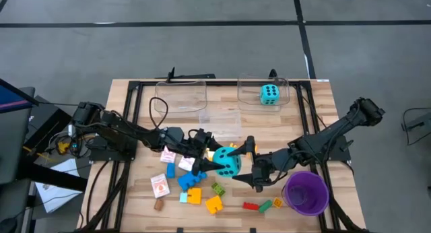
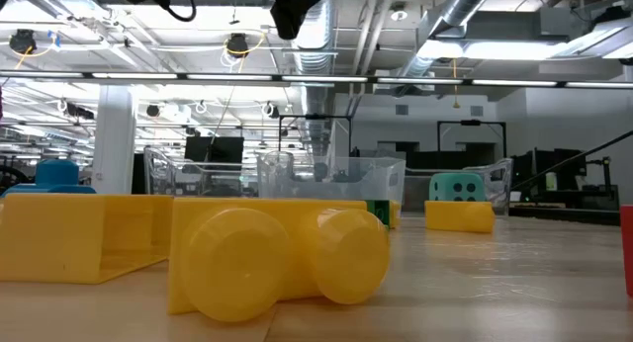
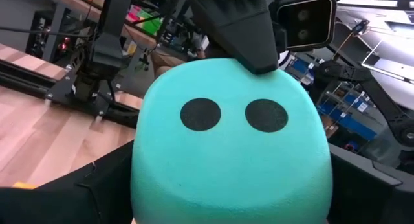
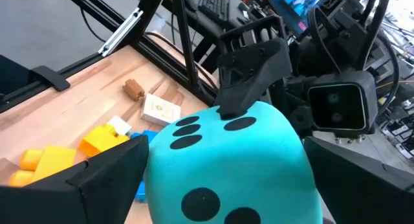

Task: Pick & Place Toys
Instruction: Put the blue dice into the top right transparent bin

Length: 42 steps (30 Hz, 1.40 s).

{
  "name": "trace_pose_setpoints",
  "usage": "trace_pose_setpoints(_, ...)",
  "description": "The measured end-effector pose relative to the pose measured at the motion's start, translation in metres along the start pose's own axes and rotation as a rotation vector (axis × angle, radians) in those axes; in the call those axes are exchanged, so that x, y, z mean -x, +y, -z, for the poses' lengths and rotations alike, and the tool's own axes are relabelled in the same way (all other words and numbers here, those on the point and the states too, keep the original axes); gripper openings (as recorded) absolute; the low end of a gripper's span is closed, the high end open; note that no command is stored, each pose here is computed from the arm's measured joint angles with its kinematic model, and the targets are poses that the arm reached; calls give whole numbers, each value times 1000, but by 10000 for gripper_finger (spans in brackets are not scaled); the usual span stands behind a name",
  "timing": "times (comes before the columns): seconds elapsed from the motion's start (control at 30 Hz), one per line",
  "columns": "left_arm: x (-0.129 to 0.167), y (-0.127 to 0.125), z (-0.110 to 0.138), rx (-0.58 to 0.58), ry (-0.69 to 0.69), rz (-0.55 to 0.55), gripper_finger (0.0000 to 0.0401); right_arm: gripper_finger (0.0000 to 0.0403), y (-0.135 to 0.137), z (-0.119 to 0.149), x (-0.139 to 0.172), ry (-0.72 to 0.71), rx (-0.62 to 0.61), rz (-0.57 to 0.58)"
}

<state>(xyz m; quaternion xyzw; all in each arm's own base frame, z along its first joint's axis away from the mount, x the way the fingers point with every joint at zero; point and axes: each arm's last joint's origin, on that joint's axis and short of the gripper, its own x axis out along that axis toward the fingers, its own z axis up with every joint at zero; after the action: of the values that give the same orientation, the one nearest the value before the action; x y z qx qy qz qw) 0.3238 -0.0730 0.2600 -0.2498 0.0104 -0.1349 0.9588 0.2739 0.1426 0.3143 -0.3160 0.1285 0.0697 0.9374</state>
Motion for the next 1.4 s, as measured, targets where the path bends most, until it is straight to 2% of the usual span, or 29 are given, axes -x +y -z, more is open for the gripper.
trace_pose_setpoints(0.33,0,1,1,19,12,-5,363,400,2,3,-2,19,17,-7)
trace_pose_setpoints(0.77,1,0,2,55,36,10,364,400,9,7,-9,67,115,-3)
trace_pose_setpoints(1.4,1,-2,1,55,43,41,363,400,9,7,-9,67,107,8)
